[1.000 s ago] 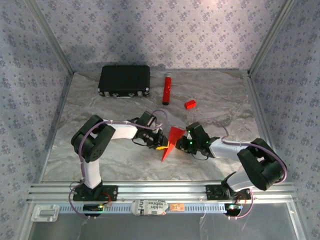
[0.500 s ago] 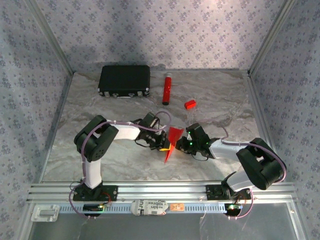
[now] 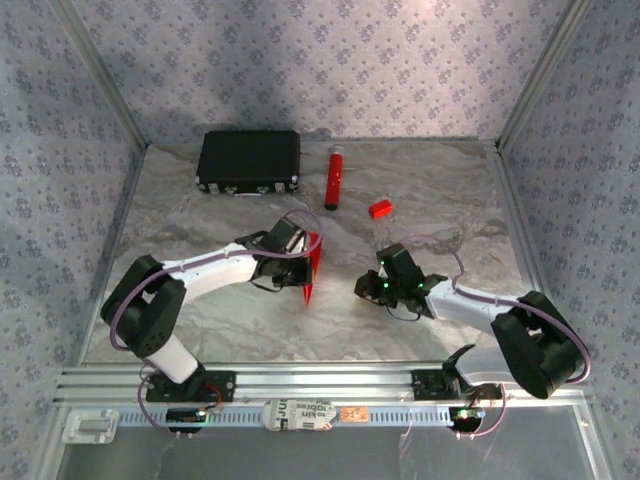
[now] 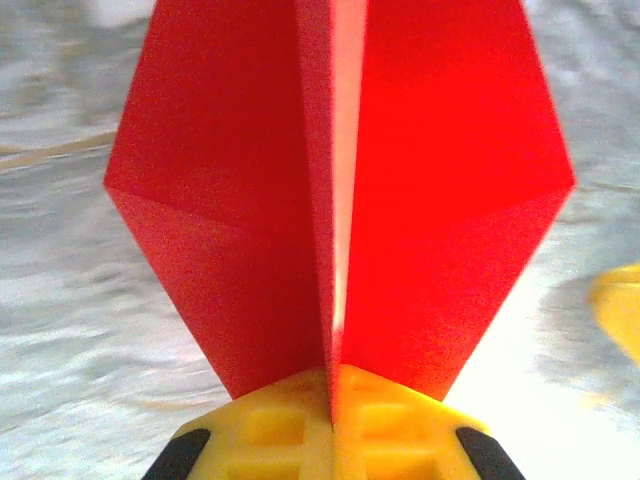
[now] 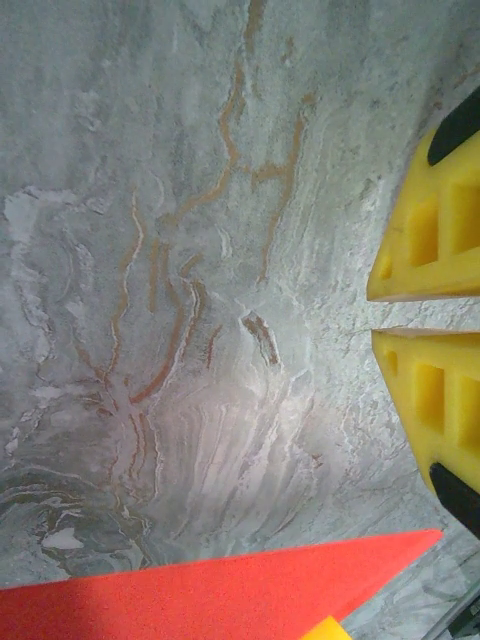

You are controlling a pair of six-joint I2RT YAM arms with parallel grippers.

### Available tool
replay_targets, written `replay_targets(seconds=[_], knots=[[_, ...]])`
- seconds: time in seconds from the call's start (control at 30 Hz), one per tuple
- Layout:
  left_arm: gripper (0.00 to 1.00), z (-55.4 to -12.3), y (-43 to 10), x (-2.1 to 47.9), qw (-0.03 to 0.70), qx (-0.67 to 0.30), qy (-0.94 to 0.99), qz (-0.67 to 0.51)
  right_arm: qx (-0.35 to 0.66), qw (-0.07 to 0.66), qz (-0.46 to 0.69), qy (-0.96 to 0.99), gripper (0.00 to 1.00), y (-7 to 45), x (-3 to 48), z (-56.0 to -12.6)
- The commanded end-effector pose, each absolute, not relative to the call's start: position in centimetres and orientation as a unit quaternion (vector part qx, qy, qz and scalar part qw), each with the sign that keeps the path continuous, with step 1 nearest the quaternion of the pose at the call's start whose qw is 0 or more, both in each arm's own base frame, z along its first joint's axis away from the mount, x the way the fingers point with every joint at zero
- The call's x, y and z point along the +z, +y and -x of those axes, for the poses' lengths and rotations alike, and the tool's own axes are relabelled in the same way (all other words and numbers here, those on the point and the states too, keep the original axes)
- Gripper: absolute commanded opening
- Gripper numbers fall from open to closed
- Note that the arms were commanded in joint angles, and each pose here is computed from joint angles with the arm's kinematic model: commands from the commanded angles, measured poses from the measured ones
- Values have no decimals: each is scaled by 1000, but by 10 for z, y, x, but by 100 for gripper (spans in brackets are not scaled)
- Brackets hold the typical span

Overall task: Fold a paper plane with a square sheet of paper (pick it up from the middle)
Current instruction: Place the paper plane at the center of the table.

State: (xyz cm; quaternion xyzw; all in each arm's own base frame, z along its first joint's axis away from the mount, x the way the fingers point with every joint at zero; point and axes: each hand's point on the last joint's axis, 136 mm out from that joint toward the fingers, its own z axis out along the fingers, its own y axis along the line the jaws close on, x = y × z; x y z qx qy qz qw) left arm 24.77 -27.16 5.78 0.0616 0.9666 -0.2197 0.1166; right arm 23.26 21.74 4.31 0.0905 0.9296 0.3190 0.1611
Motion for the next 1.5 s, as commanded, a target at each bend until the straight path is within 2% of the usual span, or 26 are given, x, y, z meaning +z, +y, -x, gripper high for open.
replay_targets(seconds=[0.0,0.3,0.57,1.47], knots=[[2,-246,-234,55,138,-126,980,-62,308,168,-88,932,16,216,50,-237],[3,-241,-222,43,122,-94,986,-59,318,175,-78,929,16,225,58,-241],[5,-239,-224,33,107,-89,988,-60,345,185,-53,919,22,240,73,-244],[13,-236,-231,21,83,-97,990,-65,337,178,-59,923,23,239,62,-242]])
